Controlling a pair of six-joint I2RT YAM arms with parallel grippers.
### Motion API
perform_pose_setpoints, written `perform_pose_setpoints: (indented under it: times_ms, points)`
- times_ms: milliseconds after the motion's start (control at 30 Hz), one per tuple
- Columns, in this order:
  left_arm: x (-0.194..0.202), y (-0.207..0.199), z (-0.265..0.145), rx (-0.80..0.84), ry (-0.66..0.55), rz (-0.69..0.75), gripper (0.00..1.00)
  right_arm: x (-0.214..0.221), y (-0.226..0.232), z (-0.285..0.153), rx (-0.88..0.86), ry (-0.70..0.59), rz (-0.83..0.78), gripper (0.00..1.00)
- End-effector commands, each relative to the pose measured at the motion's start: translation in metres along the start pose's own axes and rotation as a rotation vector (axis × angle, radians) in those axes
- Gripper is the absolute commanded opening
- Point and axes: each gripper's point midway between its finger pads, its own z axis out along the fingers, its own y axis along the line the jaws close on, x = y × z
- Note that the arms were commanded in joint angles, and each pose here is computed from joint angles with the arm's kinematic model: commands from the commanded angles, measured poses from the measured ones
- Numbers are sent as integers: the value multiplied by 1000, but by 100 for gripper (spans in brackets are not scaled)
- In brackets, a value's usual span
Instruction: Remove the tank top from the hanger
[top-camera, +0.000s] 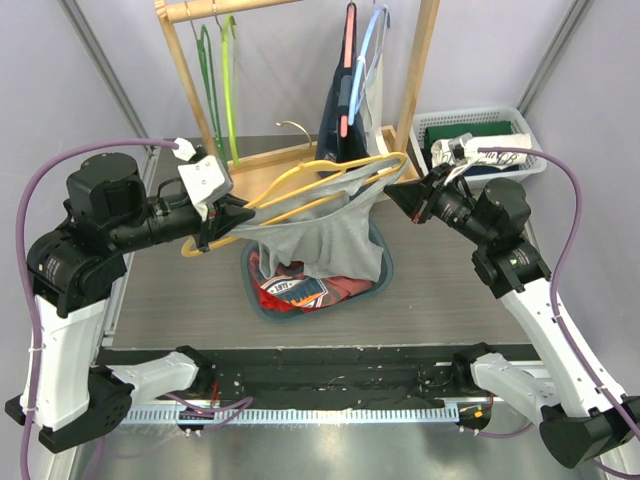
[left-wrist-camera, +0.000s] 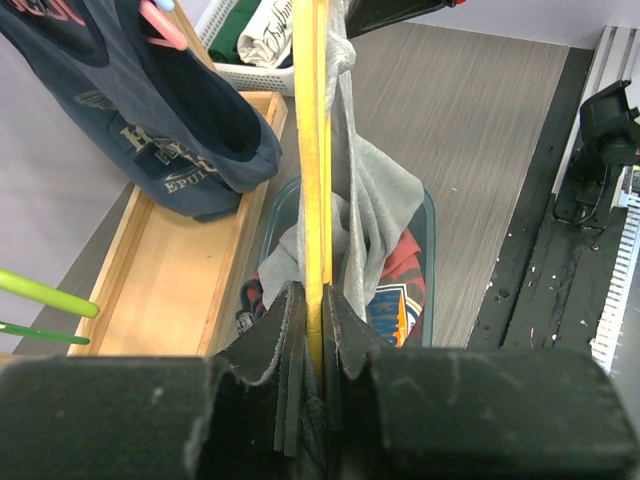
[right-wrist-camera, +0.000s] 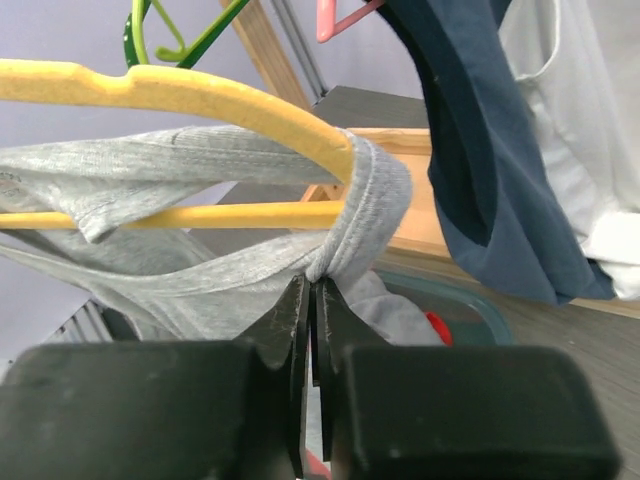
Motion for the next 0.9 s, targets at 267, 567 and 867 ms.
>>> perform_pose_setpoints:
  times_ms: [267, 567, 867]
  points:
    - [-22, -2, -13, -11, -85, 43, 11, -37, -20, -19, 136, -153, -18, 1]
    - [-26, -6, -19, -6, -103, 46, 12, -29, -79, -3, 326, -126, 95, 1]
    - [-27, -6, -7, 41, -99, 53, 11, -34, -13, -34, 55, -94, -192, 15]
